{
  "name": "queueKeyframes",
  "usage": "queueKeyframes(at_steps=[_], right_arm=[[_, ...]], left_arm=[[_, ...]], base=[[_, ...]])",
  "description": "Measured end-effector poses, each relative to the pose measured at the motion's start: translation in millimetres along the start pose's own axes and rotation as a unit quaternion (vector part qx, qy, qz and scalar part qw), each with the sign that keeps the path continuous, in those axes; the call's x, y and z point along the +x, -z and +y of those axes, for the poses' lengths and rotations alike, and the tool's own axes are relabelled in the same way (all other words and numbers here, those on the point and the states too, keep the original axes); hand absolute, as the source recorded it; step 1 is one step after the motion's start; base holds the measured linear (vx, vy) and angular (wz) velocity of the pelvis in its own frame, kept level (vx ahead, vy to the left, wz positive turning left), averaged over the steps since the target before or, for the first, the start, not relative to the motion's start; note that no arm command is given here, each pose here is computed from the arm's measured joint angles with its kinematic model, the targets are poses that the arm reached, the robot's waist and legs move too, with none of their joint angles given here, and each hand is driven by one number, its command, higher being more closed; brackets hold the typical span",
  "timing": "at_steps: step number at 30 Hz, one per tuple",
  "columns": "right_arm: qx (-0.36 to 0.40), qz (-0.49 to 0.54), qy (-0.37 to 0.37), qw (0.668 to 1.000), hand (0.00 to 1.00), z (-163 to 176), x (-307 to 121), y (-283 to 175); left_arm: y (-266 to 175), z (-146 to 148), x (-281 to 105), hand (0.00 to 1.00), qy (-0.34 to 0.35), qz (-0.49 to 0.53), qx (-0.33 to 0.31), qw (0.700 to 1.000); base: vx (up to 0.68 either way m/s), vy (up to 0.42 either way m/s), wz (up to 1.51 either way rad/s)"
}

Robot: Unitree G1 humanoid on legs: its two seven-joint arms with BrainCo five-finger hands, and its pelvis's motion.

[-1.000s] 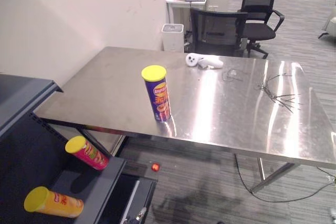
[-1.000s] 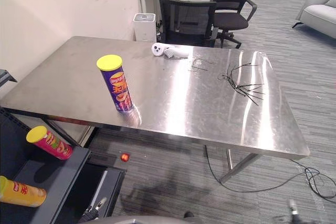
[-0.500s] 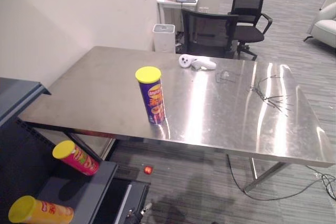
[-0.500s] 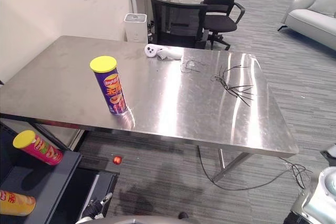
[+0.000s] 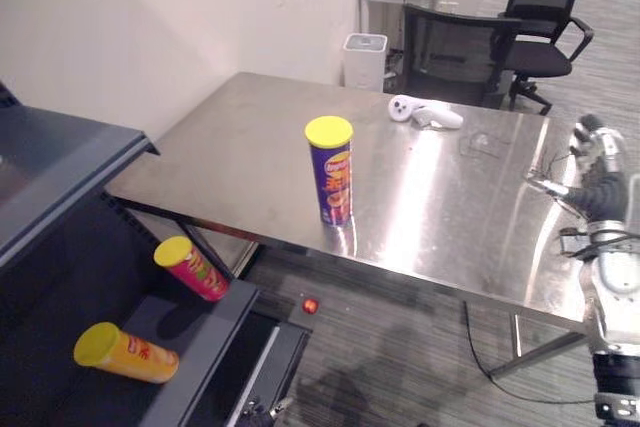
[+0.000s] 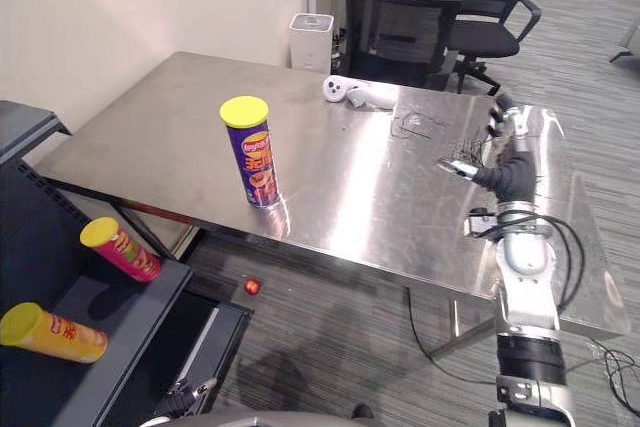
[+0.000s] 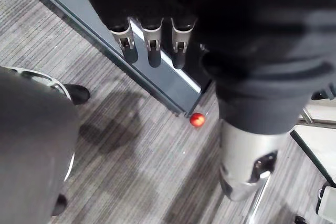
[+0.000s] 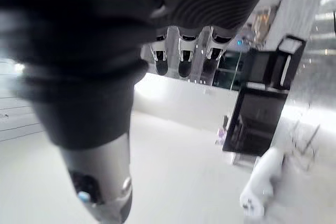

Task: Put the gum and the chips on the shelf.

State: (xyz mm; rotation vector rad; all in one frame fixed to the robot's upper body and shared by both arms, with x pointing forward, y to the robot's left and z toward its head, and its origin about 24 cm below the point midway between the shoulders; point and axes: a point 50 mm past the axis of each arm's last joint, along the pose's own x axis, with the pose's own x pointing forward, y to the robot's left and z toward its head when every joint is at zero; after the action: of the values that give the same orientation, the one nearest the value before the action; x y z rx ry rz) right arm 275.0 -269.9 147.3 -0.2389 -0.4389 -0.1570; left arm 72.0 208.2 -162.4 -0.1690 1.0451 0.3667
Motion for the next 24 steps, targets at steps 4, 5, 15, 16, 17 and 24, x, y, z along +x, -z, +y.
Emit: queueKeyframes(at_steps=[4,5,15,16,17,24], right_arm=[[0.033,-0.006,-0.043,0.999,0.0,17,5,-2],[0.038,-0.007,-0.052,0.998,0.0,22,6,-2],[0.097,-0.014,-0.139,0.986,0.0,61,15,-9],[0.099,-0.015,-0.145,0.984,0.0,63,15,-9],[0.101,-0.016,-0.154,0.983,0.0,67,16,-10],[0.103,-0.025,-0.185,0.977,0.0,85,29,-17]], left_arm=[[-4,0,1,0.0,0.002,-0.006,0.007,1.0],[-4,1,1,0.0,0.001,-0.006,0.008,1.0],[-5,7,1,0.0,-0.008,-0.005,0.018,1.0],[-6,7,1,0.0,-0.008,-0.005,0.018,1.0],[-6,7,1,0.0,-0.008,-0.005,0.018,1.0],[-8,8,2,0.0,-0.009,-0.008,0.022,1.0]], base=[[-0.05,0.002,0.17],[-0.06,-0.006,0.11],[-0.02,-0.013,0.09],[0.01,-0.01,0.11],[0.01,-0.005,0.1],[0.0,-0.001,0.02]])
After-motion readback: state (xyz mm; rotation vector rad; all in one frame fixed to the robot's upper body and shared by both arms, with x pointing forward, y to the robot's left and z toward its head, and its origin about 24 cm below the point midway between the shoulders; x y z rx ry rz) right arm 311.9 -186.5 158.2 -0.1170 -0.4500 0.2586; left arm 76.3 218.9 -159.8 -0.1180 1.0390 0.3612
